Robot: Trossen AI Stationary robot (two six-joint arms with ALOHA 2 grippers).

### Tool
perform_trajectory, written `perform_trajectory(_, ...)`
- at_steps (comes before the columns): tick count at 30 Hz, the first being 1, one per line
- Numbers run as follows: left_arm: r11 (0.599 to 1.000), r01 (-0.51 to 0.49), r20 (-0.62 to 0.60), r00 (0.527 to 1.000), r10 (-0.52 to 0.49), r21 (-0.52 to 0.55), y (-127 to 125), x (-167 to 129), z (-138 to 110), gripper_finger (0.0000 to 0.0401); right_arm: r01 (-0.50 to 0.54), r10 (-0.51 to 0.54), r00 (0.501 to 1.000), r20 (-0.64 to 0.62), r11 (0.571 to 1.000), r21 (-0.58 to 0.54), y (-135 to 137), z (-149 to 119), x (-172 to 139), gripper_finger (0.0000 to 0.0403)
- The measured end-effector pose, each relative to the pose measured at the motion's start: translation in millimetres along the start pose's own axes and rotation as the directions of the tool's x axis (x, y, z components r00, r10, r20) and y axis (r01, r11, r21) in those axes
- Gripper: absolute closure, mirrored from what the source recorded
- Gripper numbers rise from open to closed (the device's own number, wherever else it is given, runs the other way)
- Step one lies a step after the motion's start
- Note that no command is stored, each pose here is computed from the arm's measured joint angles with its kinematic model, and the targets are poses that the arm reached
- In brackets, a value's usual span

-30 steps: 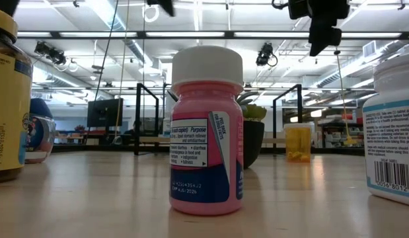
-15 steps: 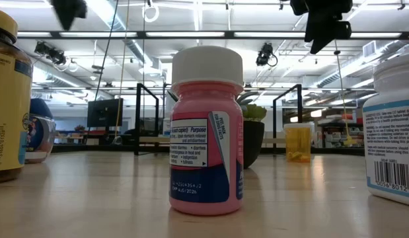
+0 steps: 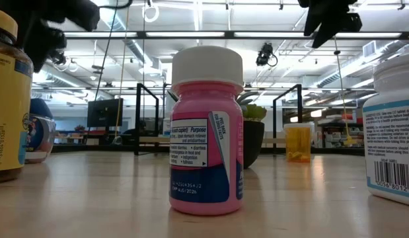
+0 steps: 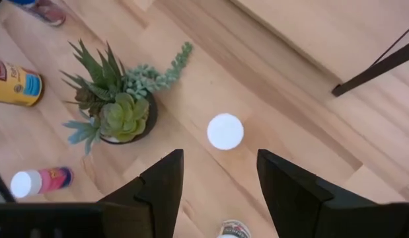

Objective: Pick and place medicine bottles onto shelf by color
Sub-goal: Put the blue pill bottle on the shelf

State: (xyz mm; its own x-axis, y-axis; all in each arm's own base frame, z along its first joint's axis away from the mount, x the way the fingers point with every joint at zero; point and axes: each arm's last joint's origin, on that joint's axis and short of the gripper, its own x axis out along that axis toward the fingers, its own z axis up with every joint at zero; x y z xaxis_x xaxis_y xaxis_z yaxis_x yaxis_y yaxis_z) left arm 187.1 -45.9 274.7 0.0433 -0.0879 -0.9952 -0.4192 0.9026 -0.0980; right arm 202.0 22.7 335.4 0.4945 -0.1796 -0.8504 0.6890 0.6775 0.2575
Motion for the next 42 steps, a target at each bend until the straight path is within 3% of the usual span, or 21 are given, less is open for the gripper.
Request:
perform_trajectory(5,0.999,-0.045,-0.054,0.998,0.045,0.009,4,26,-7,0.0004,-0.006,0.006,1.0,0.008,0.999,0.044,5,-6,-2,0.0203)
perform_trajectory(12,0.999,0.015,-0.01,1.0,-0.015,0.046,-5,44,-8,0.0002,-0.029,0.03,1.0,-0.007,0.993,0.11,10,-15,-5,0.0203)
perform_trajectory(15,0.999,0.02,0.033,0.999,-0.021,0.039,-8,47,-7,0.0003,-0.034,0.035,0.999,-0.013,0.995,0.098,12,-18,-6,0.0203)
perform_trajectory(22,0.996,-0.075,0.12,0.99,0.07,0.04,-6,47,-5,0.0003,-0.014,0.016,1.0,-0.024,0.997,0.074,10,-19,-6,0.0203)
perform_trajectory(33,0.997,-0.063,0.102,0.993,0.058,0.043,-6,48,-5,0.0003,-0.01,0.009,1.0,-0.013,1.0,-0.022,10,-19,-6,0.0203)
perform_trajectory(42,0.997,-0.077,0.03,0.997,0.078,-0.016,5,82,-15,0.0003,-0.01,0.009,1.0,-0.014,0.999,-0.041,10,-19,-6,0.0203)
